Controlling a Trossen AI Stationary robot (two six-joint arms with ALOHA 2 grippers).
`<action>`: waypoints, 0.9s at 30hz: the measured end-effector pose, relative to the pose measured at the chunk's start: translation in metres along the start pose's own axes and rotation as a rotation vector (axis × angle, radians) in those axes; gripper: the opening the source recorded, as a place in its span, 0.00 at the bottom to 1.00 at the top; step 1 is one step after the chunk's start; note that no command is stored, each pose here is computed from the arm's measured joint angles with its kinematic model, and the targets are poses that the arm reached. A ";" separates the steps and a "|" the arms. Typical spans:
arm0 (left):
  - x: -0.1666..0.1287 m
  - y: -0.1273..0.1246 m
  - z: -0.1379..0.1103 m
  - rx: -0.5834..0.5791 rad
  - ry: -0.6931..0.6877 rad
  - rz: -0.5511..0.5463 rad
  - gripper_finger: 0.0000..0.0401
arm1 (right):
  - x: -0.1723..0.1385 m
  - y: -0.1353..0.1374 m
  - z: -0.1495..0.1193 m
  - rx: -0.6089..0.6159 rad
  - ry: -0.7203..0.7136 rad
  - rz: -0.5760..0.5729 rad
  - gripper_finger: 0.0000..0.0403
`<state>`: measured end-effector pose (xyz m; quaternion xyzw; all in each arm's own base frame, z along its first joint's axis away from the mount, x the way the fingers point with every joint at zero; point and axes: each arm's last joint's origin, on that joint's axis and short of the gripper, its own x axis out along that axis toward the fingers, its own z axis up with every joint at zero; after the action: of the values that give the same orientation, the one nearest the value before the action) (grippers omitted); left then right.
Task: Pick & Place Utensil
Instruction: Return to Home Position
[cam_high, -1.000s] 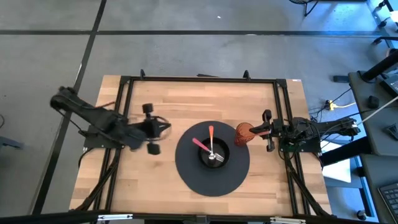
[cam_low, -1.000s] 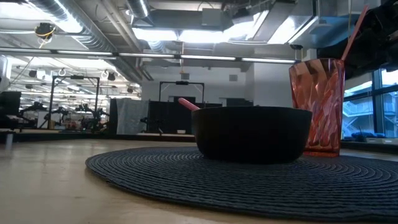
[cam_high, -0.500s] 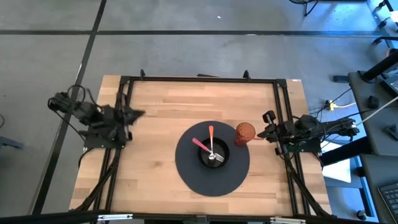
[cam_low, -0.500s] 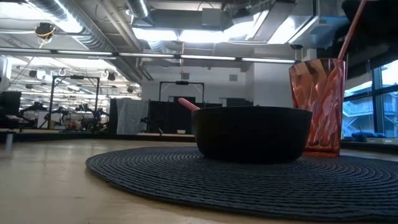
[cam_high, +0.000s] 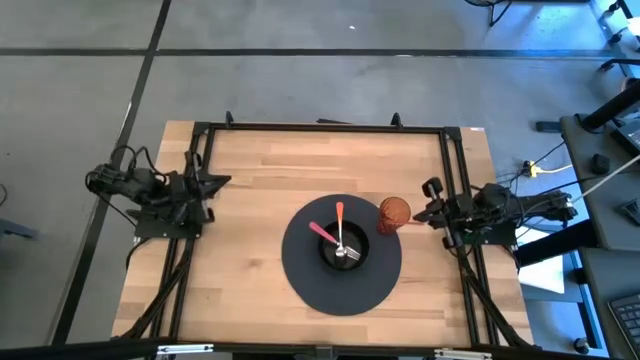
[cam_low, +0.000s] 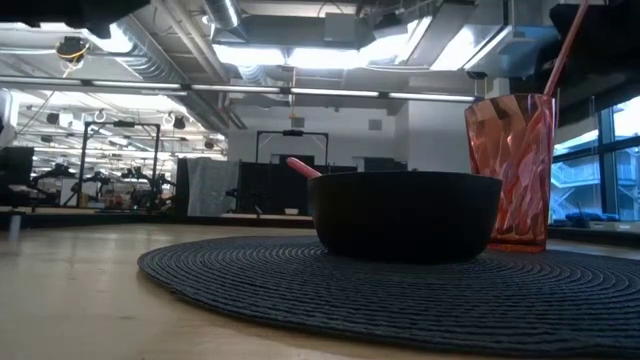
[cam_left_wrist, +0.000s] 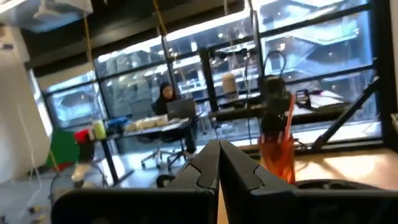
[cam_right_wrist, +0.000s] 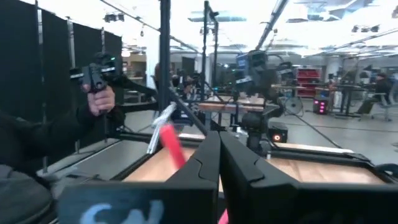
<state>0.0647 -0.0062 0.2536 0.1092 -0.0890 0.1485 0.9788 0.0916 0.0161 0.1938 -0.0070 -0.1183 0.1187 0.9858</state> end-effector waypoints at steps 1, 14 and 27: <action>0.000 0.000 0.000 0.018 -0.002 -0.002 0.00 | 0.000 -0.001 0.000 0.005 -0.002 -0.010 0.01; 0.001 -0.008 -0.011 0.043 0.010 -0.135 0.01 | -0.001 -0.005 -0.007 -0.003 0.077 -0.084 0.01; 0.007 -0.029 -0.062 0.120 0.087 -0.142 0.01 | -0.002 -0.007 -0.021 -0.015 0.149 -0.148 0.01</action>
<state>0.0885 -0.0162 0.1896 0.1670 -0.0293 0.0886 0.9815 0.0966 0.0092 0.1738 -0.0143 -0.0457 0.0439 0.9979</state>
